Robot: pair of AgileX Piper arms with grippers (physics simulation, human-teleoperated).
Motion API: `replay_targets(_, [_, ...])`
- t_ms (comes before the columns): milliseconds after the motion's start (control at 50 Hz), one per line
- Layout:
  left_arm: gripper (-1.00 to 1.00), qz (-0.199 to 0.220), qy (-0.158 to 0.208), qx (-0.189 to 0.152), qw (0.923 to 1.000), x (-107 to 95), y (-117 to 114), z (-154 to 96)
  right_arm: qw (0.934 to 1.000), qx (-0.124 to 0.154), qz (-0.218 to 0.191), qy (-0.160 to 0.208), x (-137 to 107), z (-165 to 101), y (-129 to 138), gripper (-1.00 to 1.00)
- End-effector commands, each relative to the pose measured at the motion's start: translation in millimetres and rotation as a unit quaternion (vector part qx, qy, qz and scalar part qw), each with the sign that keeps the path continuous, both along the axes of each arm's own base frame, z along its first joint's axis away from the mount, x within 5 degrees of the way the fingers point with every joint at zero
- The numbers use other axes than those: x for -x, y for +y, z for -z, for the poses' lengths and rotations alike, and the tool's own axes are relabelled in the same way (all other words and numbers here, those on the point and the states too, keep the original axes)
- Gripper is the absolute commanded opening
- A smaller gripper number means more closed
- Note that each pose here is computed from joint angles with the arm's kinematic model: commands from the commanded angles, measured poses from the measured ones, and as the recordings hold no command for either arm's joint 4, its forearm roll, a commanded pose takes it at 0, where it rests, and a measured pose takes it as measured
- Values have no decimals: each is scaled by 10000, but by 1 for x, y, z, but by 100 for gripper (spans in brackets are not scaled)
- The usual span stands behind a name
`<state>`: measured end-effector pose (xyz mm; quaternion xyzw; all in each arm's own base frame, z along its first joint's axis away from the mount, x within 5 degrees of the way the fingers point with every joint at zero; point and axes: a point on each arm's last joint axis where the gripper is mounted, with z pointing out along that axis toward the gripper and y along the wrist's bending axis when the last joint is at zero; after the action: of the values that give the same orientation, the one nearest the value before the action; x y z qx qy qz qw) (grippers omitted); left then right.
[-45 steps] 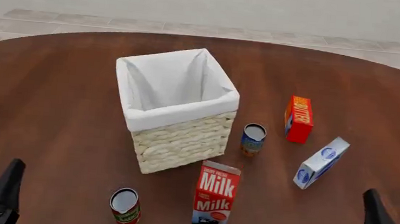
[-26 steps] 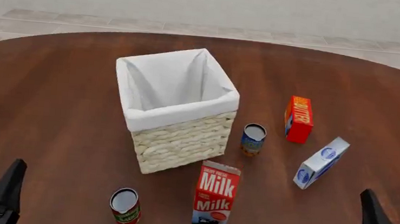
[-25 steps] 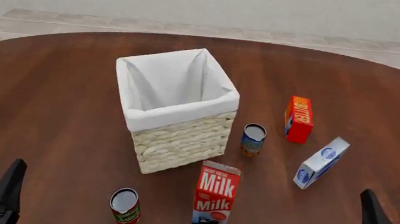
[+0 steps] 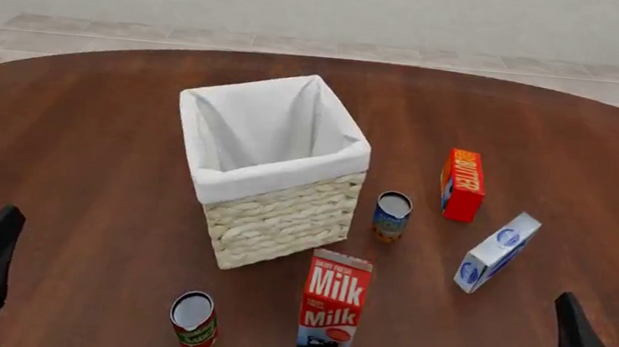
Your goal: Pick up the alphabet soup and the tomato sauce, and put them in the basket.
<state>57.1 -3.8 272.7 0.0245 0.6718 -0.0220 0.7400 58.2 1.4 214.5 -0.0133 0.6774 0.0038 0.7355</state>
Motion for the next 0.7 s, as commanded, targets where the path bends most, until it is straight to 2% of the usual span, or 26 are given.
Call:
replay_targets(20, [100, 109, 246, -24, 9996, -18, -3, -33, 10000, -5, -27, -10, 1, 0, 0, 100])
replay_targets(80, [100, 221, 468, -128, 9986, -29, -6, -37, 10000, -9, -29, -15, 1, 0, 0, 100])
replay_targets(100, [100, 297, 620, -43, 9976, -36, -8, -37, 10000, -6, -32, -15, 2, 0, 0, 100])
replay_targets(140, [100, 369, 732, -206, 9964, -43, -10, -40, 10000, -7, -44, -13, 2, 0, 0, 100])
replay_targets(160, [100, 481, 879, -86, 9949, -48, -13, -40, 10000, -5, -48, -8, 2, 0, 0, 100])
replay_targets(200, [100, 484, 1049, -192, 9931, -56, -15, -42, 10000, -9, -55, -7, 2, 0, 1, 100])
replay_targets(220, [100, 584, 1139, -131, 9917, -59, -18, -44, 10000, -8, -53, -5, 2, 1, 1, 100])
replay_targets(240, [100, 589, 1129, -108, 9918, -59, -18, -47, 10000, -7, -54, -4, 2, 1, 1, 100])
replay_targets(300, [100, 522, 1470, -145, 9877, -75, -19, -47, 10000, -13, -38, 0, 2, 1, 0, 100])
replay_targets(320, [100, 548, 1441, -222, 9878, -75, -20, -49, 10000, -15, -39, -5, 2, 1, 0, 100])
replay_targets(360, [100, 618, 1690, -202, 9835, -83, -23, -47, 10000, -14, -38, -4, 2, 1, 0, 100])
replay_targets(400, [100, 678, 1655, -282, 9835, -82, -25, -49, 10000, -18, -44, -4, 2, 1, 0, 100])
replay_targets(440, [100, 741, 1837, -238, 9799, -89, -28, -47, 10000, -14, -57, -3, 2, 1, 1, 100])
replay_targets(460, [100, 793, 1772, -391, 9802, -87, -29, -49, 10000, -13, -59, -1, 2, 1, 1, 100])
replay_targets(480, [100, 834, 1969, -472, 9757, -93, -32, -44, 10000, -11, -59, 0, 2, 1, 1, 100])
replay_targets(500, [100, 879, 2002, -509, 9745, -94, -33, -44, 10000, -11, -64, 1, 2, 1, 1, 100])
replay_targets(520, [100, 919, 2011, -693, 9728, -95, -34, -43, 10000, -14, -67, 3, 2, 1, 1, 100])
replay_targets(560, [100, 986, 2158, -759, 9685, -99, -37, -40, 10000, -10, -65, 6, 2, 1, 1, 100])
replay_targets(580, [100, 1000, 2099, -877, 9686, -98, -37, -41, 10000, -17, -65, 4, 2, 1, 1, 100])
replay_targets(620, [100, 1149, 2267, -1017, 9618, -101, -43, -37, 10000, -16, -75, 7, 2, 1, 1, 100])
replay_targets(640, [100, 1194, 2273, -1029, 9610, -100, -44, -38, 10000, -20, -78, 5, 2, 1, 1, 100])
replay_targets(660, [100, 1213, 2487, -989, 9558, -106, -47, -34, 10000, -17, -78, 7, 2, 1, 1, 100])
replay_targets(700, [100, 1348, 2519, -1062, 9524, -105, -51, -35, 10000, -23, -87, 16, 2, 1, 1, 100])
